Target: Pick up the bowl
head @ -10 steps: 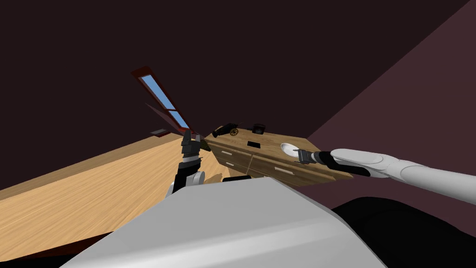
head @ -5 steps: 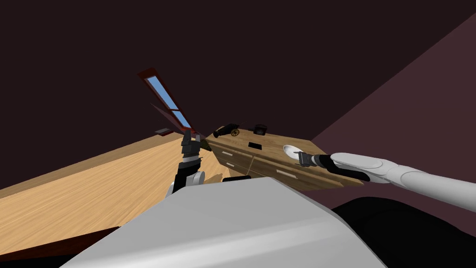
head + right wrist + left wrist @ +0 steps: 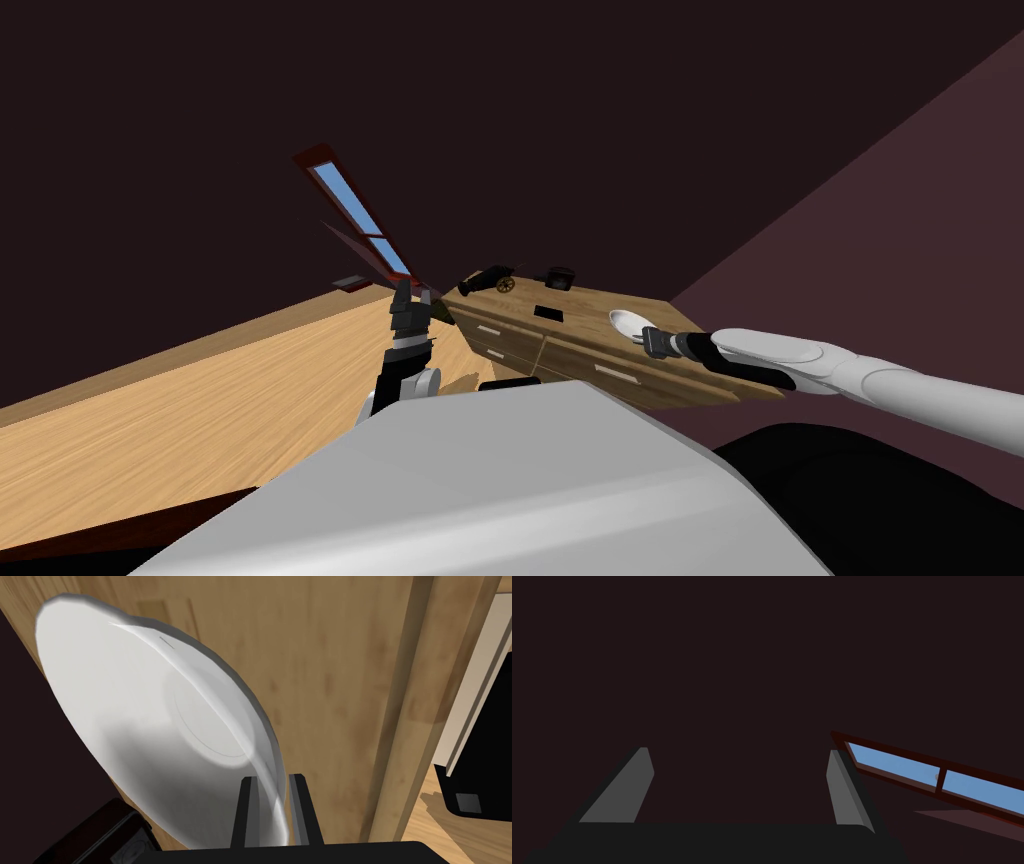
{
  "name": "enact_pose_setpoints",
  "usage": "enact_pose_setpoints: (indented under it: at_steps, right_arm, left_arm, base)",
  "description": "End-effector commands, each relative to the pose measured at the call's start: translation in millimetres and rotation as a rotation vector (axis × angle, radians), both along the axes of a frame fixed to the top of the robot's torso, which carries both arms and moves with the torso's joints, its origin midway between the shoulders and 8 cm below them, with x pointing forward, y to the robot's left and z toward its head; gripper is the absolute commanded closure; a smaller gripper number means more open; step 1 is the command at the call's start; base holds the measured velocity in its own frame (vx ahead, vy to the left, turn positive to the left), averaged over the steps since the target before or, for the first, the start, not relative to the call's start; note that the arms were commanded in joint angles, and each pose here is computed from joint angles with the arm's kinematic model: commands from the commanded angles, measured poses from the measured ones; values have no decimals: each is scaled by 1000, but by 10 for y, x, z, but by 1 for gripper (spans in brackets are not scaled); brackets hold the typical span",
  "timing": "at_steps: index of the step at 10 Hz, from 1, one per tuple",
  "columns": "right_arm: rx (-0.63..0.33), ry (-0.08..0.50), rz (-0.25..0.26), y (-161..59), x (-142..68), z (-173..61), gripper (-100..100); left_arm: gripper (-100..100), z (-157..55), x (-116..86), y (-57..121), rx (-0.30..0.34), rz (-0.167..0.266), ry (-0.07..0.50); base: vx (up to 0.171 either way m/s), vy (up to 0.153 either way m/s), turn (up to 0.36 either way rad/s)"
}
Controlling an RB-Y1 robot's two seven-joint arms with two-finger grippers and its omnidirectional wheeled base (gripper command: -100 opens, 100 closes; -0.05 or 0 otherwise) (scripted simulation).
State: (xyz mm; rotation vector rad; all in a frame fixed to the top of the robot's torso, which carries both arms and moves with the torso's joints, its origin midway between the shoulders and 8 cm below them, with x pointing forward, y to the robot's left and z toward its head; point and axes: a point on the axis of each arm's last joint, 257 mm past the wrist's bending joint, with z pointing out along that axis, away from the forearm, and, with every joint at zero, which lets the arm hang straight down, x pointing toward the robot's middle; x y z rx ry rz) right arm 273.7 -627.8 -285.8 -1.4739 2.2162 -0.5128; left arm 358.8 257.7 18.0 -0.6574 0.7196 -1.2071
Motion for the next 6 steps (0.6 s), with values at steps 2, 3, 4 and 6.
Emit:
enact_pose_setpoints:
  at_steps: [2, 3, 4, 6]
  right_arm:
    - [0, 0, 0, 0, -1, -1, 0]
    - [-1, 0, 20, 13, 104, 138, 100]
    - [-1, 0, 20, 13, 104, 138, 100]
    - [0, 1, 17, 23, 88, 117, 0]
  left_arm:
    - [0, 0, 0, 0, 0, 0, 0]
    - [0, 0, 0, 0, 0, 0, 0]
    - [0, 0, 0, 0, 0, 0, 0]
    - [0, 0, 0, 0, 0, 0, 0]
  base:
    - [0, 0, 0]
    - [-39, 7, -132]
    - [-49, 8, -78]
    - [-10, 1, -6]
